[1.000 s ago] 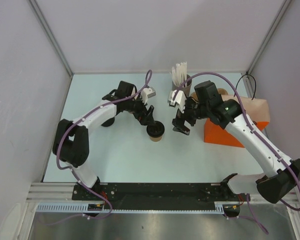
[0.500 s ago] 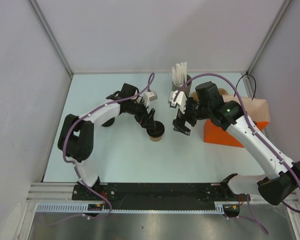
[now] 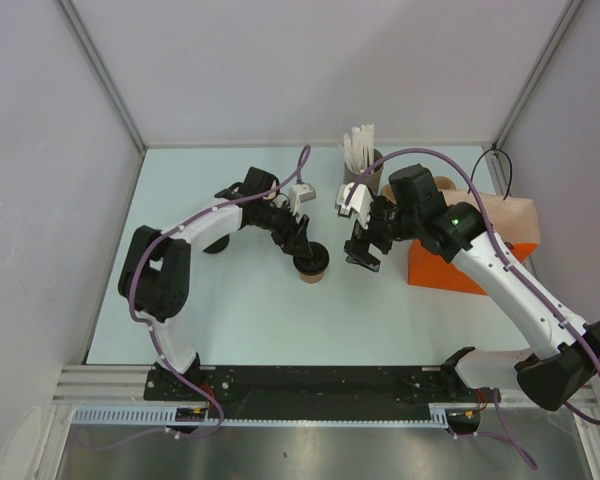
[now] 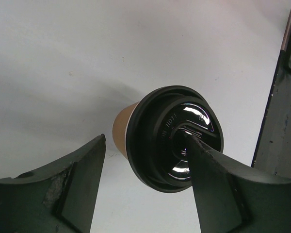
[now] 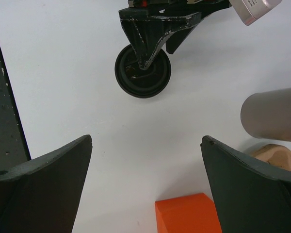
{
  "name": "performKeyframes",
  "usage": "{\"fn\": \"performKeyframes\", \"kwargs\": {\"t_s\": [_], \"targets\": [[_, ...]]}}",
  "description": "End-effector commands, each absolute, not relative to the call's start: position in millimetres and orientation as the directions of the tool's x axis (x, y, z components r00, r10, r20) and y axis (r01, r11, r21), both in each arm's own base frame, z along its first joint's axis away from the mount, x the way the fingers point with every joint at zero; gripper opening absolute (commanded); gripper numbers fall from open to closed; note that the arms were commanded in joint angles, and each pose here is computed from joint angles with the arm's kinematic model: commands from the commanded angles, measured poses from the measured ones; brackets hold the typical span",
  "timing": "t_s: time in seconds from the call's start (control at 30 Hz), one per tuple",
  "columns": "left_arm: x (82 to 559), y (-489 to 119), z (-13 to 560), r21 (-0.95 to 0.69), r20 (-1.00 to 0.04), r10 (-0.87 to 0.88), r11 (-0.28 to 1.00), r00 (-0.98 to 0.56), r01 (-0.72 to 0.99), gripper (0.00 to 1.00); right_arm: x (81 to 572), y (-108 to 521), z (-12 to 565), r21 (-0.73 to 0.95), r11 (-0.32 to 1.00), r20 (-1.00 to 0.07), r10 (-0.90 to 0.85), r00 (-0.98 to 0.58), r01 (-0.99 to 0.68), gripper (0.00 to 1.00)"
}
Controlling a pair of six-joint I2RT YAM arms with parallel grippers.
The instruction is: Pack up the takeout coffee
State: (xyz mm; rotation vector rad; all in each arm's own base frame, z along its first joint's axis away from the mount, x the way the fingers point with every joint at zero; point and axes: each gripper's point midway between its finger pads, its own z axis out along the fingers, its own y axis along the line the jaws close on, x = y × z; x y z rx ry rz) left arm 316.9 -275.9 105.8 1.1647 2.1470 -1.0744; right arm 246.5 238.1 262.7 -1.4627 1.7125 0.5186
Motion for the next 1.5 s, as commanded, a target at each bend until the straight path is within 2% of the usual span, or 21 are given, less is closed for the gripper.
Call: {"fn": "performKeyframes", "kwargs": {"t_s": [0.0, 0.23, 0.4, 0.5, 0.87, 1.07, 1.2, 1.47], "targets": [[317, -279, 99, -0.406, -0.698, 0.504, 0.307, -0.508, 0.861, 0.71, 247, 239, 278, -0.242, 0.246, -0.802, -0.596, 0.051, -0.938, 1.00], [311, -274, 87, -0.413, -0.670, 0.530, 0.316, -0.520, 0.854, 0.72, 248, 238, 277, -0.246, 0.253, -0.800, -0.599, 0.048, -0.936, 1.00], [308, -270, 77, -0.422, -0.646, 0.547, 0.324, -0.532, 0.847, 0.60, 248, 238, 278, -0.249, 0.253, -0.799, -0.599, 0.051, -0.935, 1.00], [308, -267, 74, -0.419, -0.635, 0.560, 0.329, -0.532, 0.846, 0.57, 249, 238, 278, -0.251, 0.256, -0.797, -0.602, 0.049, -0.933, 1.00], [302, -260, 58, -0.436, -0.584, 0.595, 0.345, -0.553, 0.831, 0.60, 256, 238, 277, -0.251, 0.275, -0.799, -0.600, 0.038, -0.928, 1.00], [294, -254, 45, -0.451, -0.542, 0.618, 0.358, -0.570, 0.818, 0.58, 270, 246, 271, -0.142, 0.322, -0.841, -0.538, -0.057, -0.936, 0.99], [290, -251, 38, -0.459, -0.526, 0.626, 0.361, -0.576, 0.812, 0.50, 272, 256, 265, -0.057, 0.320, -0.861, -0.495, -0.115, -0.946, 0.98], [286, -246, 28, -0.465, -0.501, 0.633, 0.379, -0.591, 0.800, 0.49, 291, 268, 239, 0.041, 0.385, -0.858, -0.459, -0.230, -0.922, 0.97]]}}
